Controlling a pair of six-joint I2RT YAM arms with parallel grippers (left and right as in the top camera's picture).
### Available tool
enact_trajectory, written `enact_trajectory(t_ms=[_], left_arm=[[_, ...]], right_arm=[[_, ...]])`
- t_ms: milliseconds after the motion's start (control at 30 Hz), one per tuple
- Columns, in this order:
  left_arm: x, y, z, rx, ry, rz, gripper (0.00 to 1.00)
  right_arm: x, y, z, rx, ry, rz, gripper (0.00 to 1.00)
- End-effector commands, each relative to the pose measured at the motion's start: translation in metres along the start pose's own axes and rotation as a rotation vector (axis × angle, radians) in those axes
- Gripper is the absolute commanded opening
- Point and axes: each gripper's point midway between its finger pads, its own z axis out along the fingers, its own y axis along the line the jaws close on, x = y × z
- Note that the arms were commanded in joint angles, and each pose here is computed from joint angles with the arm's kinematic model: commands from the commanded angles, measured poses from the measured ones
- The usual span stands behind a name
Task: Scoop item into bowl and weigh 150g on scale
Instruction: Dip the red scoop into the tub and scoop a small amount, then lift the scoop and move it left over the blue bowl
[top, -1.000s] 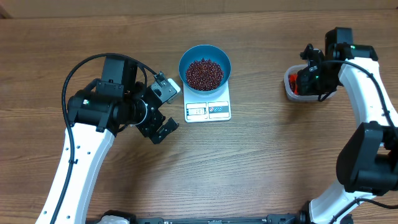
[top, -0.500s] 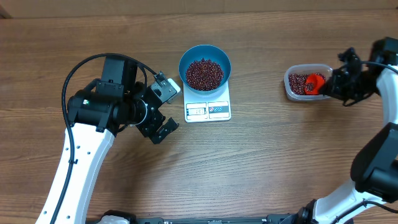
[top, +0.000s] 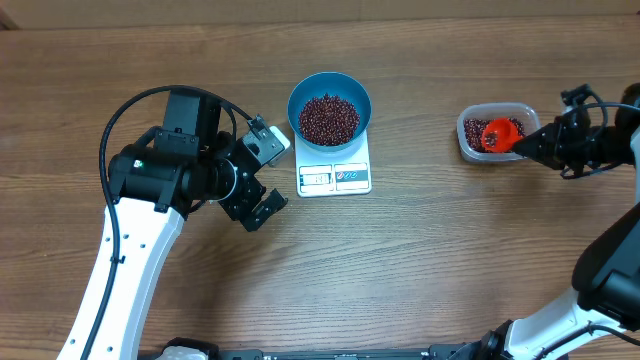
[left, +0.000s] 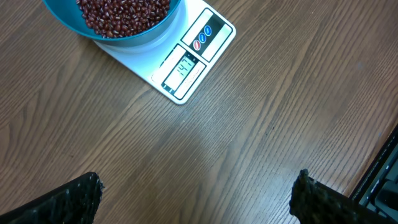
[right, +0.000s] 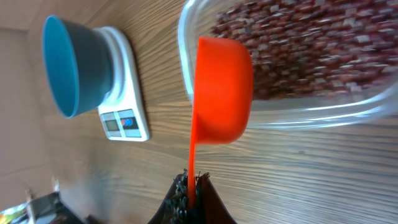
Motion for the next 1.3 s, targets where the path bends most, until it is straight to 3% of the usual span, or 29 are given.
enact_trajectory(t_ms=[0, 400, 700, 967, 1267], left_arm=[[0.000, 0.000, -0.004, -0.011, -0.012, -0.005, 0.99], [0.000, 0.000, -0.004, -0.011, -0.012, -0.005, 1.00], [0.000, 0.000, -0.004, -0.011, -0.012, -0.005, 1.00], [0.000, 0.000, -0.004, -0.011, -0.012, -0.005, 1.00], [0.000, 0.000, -0.004, -0.011, -0.012, -0.005, 1.00]], right_arm=[[-0.012, 0.038, -0.006, -0.049, -0.034, -0.112, 0.04], [-0.001, 0.180, 0.032, -0.067, 0.009, -0.568, 0.04], [0.023, 0.234, 0.084, -0.012, 0.049, -0.824, 0.04], [0.009, 0.251, 0.103, 0.140, -0.040, -0.970, 0.04], [-0.001, 0.264, 0.113, 0.151, -0.102, -1.020, 0.04]])
